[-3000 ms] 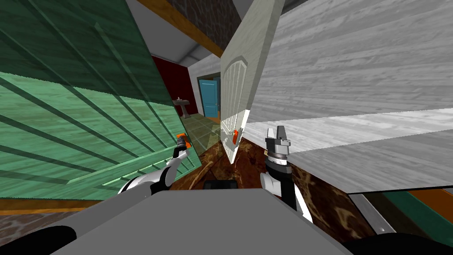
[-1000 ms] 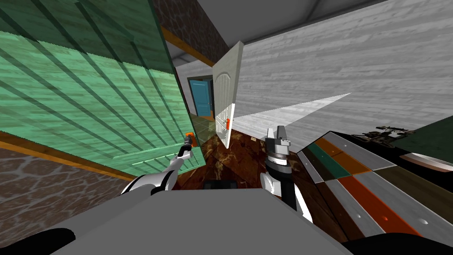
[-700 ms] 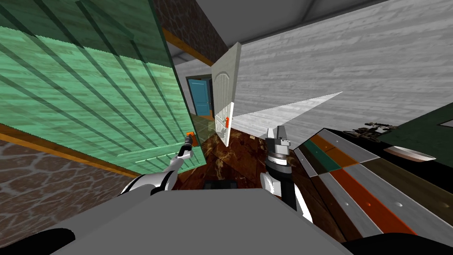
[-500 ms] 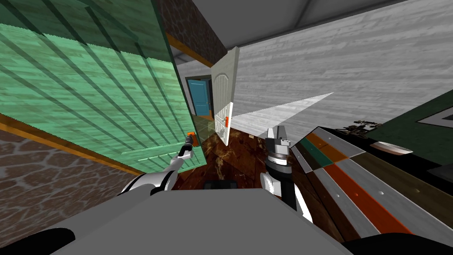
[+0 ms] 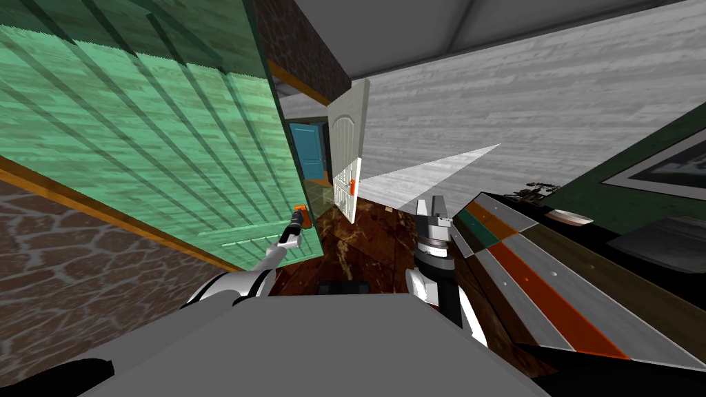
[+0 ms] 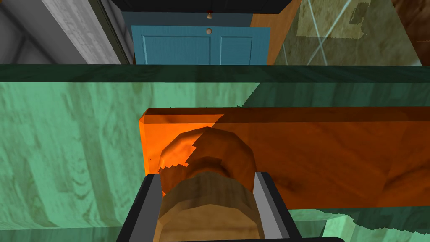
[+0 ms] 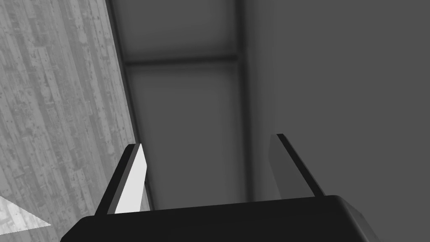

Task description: Pull the door open

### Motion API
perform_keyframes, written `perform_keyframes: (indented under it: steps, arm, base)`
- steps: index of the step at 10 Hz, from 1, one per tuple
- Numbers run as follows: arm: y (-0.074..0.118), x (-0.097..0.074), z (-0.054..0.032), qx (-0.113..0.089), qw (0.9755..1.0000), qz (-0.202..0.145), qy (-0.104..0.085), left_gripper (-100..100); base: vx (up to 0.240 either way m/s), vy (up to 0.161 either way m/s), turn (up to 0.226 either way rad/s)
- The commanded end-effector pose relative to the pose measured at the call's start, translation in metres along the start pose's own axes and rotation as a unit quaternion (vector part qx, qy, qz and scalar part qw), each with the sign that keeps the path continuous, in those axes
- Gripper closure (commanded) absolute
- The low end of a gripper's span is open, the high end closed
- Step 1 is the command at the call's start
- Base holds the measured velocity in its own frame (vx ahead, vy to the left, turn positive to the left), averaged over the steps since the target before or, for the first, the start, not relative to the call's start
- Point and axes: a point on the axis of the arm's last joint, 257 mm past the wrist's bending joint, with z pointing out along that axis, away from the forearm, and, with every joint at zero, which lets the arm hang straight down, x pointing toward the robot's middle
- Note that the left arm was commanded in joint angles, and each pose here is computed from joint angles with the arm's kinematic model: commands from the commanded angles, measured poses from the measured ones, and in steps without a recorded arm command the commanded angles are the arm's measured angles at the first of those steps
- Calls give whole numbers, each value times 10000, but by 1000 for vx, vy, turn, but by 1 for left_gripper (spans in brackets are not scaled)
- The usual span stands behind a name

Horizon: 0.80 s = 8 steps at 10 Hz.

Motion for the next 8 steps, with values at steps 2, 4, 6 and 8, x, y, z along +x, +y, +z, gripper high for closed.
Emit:
perform_keyframes:
  steps: [2, 4, 6, 8]
  arm:
    - [27, 90, 2, -23, 9999, -1, 115, 100]
    - [27, 90, 2, -23, 9999, -1, 115, 100]
    - [27, 90, 2, -23, 9999, -1, 115, 100]
    - [27, 90, 2, -23, 9999, -1, 115, 100]
  base:
    - [-95, 23, -60]
    - [0, 0, 0]
    - [0, 0, 0]
    - [0, 0, 0]
